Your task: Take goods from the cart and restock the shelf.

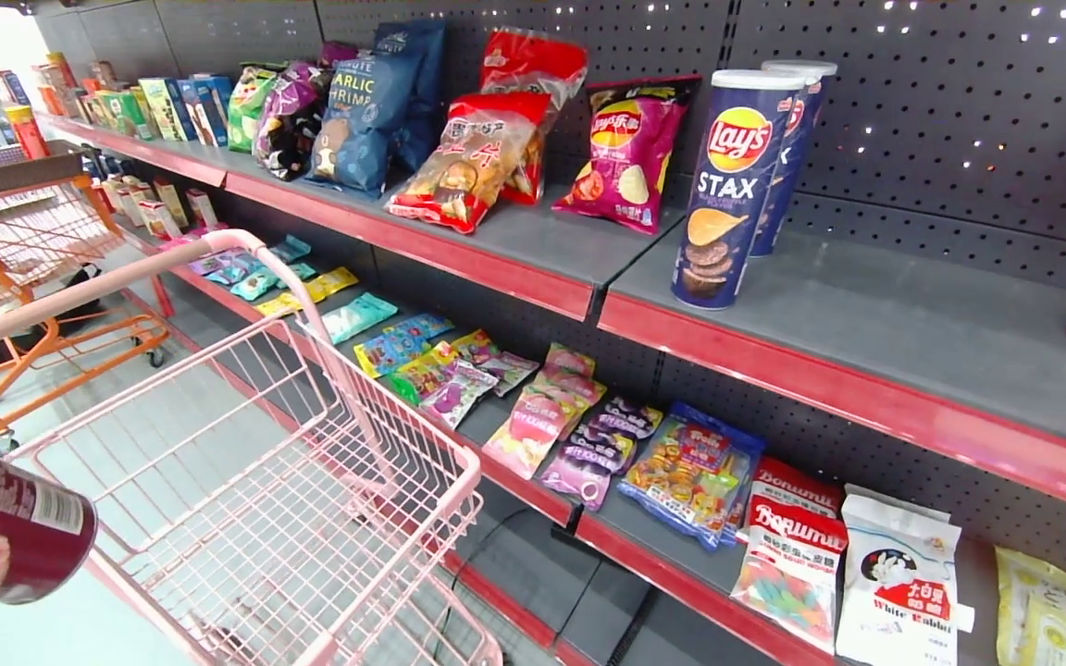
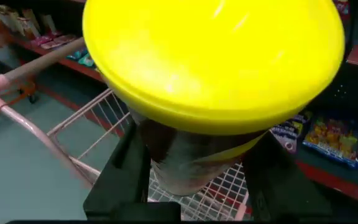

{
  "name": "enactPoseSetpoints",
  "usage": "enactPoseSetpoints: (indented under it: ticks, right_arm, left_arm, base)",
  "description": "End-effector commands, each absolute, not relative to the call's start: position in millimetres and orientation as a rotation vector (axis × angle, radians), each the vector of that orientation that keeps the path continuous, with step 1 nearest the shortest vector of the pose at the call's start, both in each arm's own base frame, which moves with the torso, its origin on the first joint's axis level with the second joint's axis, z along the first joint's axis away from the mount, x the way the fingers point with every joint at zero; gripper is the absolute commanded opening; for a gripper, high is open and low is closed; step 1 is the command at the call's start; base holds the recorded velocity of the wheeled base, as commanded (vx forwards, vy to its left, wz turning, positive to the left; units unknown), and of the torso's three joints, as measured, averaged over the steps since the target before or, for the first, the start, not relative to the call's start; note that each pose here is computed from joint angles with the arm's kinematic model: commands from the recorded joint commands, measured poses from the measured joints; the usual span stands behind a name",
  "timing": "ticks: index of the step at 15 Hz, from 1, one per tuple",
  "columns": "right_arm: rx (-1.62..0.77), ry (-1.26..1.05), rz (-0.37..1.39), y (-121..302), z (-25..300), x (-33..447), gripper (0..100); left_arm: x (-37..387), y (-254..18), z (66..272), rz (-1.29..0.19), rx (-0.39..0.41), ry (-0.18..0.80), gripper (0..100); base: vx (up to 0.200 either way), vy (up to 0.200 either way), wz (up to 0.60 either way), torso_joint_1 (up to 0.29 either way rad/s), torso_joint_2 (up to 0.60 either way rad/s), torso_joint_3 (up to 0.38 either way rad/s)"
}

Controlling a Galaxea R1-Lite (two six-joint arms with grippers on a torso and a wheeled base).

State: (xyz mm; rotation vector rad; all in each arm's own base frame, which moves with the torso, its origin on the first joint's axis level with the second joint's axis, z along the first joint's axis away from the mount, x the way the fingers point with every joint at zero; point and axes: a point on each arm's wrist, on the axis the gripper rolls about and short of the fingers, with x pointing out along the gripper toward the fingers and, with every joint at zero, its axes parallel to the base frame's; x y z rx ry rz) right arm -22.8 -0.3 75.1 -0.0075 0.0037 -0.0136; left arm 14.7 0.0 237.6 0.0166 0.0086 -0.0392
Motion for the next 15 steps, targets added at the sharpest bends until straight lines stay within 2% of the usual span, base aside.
enactPoseSetpoints:
  ticks: [1, 5, 9, 11, 15]
  right_arm:
    - [-0.008, 0.003, -0.014, 0, 75, -23, 100]
    - [-0.006, 0.005, -0.014, 0, 75, -23, 100]
    - [-0.005, 0.003, -0.014, 0, 75, -23, 100]
    - [-0.005, 0.005, -0.014, 0, 75, -23, 100]
    - [-0.005, 0.003, -0.014, 0, 75, -23, 100]
  left_arm:
    - [-6, 2, 227, -0.039, 0.016, -0.057, 0]
    - [-14, 4, 222, -0.016, 0.013, -0.083, 0]
    - [-15, 4, 220, -0.026, 0.020, -0.080, 0]
    - [-15, 4, 217, -0.026, 0.119, -0.052, 0]
    - [-13, 3, 212, -0.029, 0.165, -0.036, 0]
  base:
    - [0.000, 0.000, 0.00, 0.193, -0.53, -0.349]
    - [0.000, 0.000, 0.00, 0.211, -0.56, -0.355]
    - [0.000, 0.000, -0.60, 0.222, -0.58, -0.339]
    - [0.000, 0.000, -0.60, 0.056, -0.14, -0.081]
    - [0.000, 0.000, -0.60, 0.019, 0.00, -0.019]
